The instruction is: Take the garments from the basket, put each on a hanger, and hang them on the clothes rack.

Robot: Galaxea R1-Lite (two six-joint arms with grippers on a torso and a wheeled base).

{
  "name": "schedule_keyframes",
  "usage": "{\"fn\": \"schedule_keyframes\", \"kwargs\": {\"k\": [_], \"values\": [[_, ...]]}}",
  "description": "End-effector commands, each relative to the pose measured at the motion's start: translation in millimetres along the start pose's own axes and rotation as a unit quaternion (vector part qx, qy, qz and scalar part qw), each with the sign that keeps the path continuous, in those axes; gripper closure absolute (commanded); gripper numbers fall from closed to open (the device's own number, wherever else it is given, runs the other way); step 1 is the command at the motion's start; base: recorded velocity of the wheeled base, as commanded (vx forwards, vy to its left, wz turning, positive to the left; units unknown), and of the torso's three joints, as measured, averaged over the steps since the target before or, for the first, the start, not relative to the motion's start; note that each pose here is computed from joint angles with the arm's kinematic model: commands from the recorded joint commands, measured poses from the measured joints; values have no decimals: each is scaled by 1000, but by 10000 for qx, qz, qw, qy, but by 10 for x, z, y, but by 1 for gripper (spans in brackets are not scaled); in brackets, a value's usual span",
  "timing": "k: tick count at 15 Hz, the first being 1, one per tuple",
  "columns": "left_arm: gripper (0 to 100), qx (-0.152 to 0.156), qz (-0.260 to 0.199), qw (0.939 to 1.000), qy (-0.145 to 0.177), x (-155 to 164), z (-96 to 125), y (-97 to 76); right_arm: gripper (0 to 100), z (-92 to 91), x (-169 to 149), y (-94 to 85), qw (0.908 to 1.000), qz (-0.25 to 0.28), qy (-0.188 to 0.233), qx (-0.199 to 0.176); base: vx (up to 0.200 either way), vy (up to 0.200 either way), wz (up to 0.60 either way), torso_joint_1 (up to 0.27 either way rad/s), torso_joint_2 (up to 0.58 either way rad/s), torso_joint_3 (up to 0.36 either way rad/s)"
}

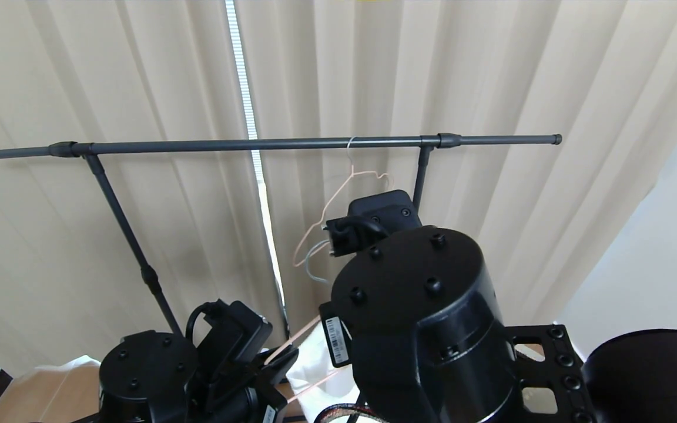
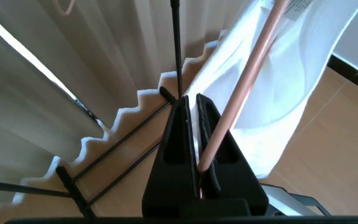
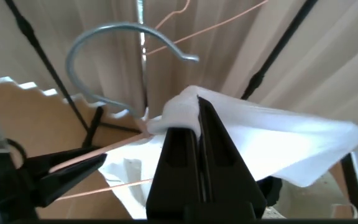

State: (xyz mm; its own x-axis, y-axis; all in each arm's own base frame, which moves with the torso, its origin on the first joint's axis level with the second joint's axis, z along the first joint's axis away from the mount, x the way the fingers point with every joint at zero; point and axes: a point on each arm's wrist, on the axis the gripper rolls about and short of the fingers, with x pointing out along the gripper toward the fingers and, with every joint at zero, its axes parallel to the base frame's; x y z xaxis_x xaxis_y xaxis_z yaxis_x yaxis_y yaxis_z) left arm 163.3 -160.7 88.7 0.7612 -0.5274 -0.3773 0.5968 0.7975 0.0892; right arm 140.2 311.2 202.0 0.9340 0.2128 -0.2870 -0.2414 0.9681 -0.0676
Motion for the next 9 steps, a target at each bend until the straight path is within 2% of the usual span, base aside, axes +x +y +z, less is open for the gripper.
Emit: {"fn": "schedule_keyframes", "kwargs": {"k": [1, 3, 9], "values": [[100, 1, 1, 10000, 5, -2, -3, 0, 100, 45, -108, 50, 9991, 390, 3, 181, 0, 0, 0, 0, 0, 0], [100, 0, 2, 10000, -3, -1, 1, -1, 100, 102, -179, 37, 9970, 697, 22, 329, 0, 0, 0, 0, 0, 0], [100, -8, 3, 10000, -48, -34, 12, 6, 100, 148, -5, -121, 9986, 337, 24, 411, 0, 0, 0, 0, 0, 0]]}}
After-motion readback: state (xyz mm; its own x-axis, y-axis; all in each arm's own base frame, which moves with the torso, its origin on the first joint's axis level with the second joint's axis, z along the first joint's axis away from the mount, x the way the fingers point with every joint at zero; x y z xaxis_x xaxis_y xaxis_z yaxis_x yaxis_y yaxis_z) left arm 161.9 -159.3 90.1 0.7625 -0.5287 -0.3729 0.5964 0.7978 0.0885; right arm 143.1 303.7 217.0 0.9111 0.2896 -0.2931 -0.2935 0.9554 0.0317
